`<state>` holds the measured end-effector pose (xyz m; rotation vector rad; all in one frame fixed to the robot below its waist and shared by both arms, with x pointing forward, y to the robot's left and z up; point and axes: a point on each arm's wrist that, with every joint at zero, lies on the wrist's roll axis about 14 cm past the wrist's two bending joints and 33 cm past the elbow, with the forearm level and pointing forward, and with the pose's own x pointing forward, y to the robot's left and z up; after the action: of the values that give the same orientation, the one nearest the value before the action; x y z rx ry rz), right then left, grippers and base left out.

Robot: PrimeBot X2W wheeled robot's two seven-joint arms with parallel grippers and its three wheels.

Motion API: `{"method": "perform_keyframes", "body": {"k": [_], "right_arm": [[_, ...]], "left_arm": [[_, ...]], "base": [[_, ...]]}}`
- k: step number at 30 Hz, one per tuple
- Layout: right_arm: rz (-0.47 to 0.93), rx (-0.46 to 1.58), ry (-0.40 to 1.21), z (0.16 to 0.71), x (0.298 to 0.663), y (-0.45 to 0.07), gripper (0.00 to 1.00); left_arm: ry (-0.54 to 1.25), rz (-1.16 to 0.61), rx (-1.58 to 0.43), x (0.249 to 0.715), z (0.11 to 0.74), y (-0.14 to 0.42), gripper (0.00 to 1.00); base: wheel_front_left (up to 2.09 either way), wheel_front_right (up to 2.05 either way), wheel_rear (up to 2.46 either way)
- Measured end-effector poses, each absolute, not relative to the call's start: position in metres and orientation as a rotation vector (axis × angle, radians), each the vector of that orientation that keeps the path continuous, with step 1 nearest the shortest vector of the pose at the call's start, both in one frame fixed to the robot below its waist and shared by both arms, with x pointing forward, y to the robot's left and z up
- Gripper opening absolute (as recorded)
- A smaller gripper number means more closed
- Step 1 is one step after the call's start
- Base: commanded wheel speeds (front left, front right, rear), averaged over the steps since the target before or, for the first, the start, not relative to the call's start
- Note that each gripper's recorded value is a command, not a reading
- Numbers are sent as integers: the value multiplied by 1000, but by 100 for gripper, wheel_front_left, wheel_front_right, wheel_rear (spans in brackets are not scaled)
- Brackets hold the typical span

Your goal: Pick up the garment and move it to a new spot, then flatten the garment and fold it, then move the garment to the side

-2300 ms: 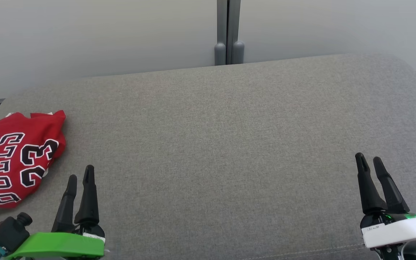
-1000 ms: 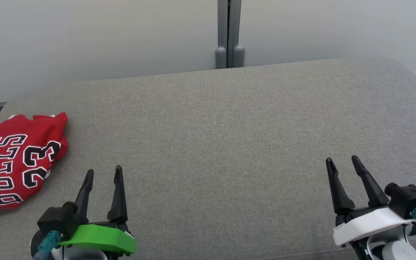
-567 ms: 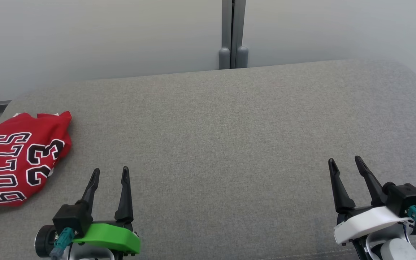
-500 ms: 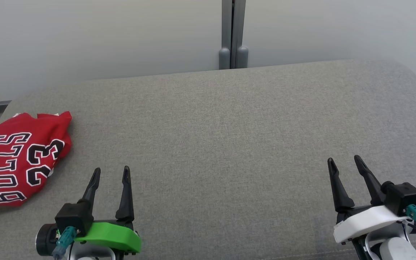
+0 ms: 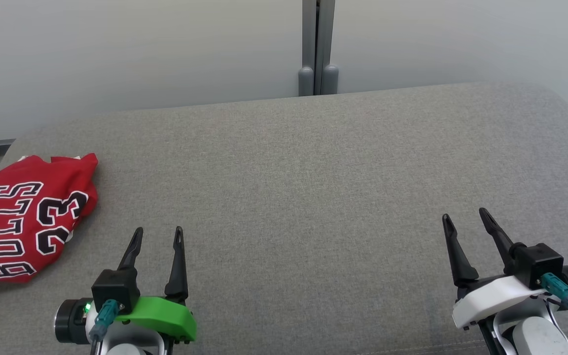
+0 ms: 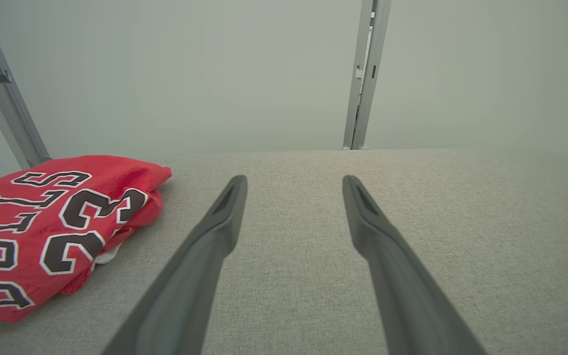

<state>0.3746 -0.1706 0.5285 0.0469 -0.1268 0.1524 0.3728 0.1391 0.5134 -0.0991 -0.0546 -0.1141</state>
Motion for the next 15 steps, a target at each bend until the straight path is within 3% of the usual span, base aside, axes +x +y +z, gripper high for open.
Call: {"method": "perform_keyframes", "body": {"k": [15], "right_arm": [[136,62,-122,526,379,-172,100]], "left_arm": [[-16,-84,-102,377,507,141,100]], "base": [[0,0,0]]}}
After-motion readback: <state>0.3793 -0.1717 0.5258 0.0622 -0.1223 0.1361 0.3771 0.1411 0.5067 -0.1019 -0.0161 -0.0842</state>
